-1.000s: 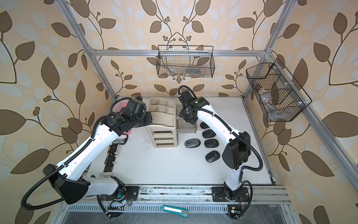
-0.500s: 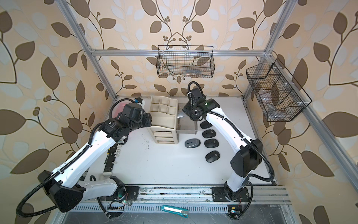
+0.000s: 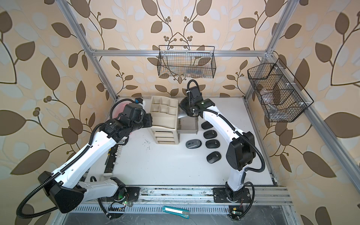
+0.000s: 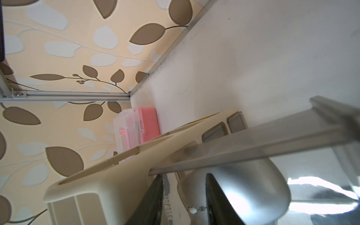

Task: Take the mice out of the drawer
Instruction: Adjust the mouse in the drawer.

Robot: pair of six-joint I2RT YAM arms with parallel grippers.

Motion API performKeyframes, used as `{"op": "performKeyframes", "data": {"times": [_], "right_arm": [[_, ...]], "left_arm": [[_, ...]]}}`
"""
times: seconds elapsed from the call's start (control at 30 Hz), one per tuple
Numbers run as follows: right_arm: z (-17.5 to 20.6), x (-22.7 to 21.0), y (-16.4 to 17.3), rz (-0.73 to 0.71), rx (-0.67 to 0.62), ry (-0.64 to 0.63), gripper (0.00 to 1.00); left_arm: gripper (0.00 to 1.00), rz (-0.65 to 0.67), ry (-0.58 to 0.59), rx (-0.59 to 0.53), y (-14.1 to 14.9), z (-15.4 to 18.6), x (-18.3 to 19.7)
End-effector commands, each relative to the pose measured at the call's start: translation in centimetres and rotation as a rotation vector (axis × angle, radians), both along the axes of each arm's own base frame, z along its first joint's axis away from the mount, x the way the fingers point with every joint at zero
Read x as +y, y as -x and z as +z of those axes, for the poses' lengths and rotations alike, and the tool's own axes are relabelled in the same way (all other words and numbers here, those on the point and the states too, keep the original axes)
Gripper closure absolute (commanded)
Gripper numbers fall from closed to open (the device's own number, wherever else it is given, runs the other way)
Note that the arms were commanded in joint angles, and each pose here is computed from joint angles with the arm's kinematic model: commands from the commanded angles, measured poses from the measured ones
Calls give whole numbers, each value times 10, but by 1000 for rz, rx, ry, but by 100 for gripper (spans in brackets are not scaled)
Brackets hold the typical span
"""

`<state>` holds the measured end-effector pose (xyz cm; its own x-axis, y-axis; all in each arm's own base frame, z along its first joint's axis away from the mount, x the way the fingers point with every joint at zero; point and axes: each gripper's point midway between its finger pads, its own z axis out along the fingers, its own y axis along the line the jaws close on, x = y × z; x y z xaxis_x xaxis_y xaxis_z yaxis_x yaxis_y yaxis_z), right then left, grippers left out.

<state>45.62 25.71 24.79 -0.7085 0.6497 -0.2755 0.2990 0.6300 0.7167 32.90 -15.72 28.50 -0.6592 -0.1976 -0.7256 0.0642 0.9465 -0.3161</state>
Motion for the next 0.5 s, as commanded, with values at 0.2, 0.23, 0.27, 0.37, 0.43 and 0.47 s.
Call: {"op": "performKeyframes", "data": {"times": [0.2, 0.23, 0.27, 0.37, 0.43, 0.47], "right_arm": [[-41, -5, 3, 18, 66, 58, 71], [-44, -7, 6, 25, 76, 76, 72], [-47, -10, 10, 33, 88, 99, 72], [-54, -18, 30, 50, 128, 184, 73], [-58, -22, 43, 67, 137, 213, 73], [-59, -25, 50, 71, 147, 224, 73]], "left_arm": [[100, 25, 155, -230, -14, 75, -5], [100, 32, 151, -229, -15, 74, -4], [100, 34, 148, -226, -16, 72, -4], [100, 50, 143, -225, -18, 72, -2], [100, 56, 140, -224, -18, 72, -1], [100, 60, 135, -226, -18, 73, 0]]}}
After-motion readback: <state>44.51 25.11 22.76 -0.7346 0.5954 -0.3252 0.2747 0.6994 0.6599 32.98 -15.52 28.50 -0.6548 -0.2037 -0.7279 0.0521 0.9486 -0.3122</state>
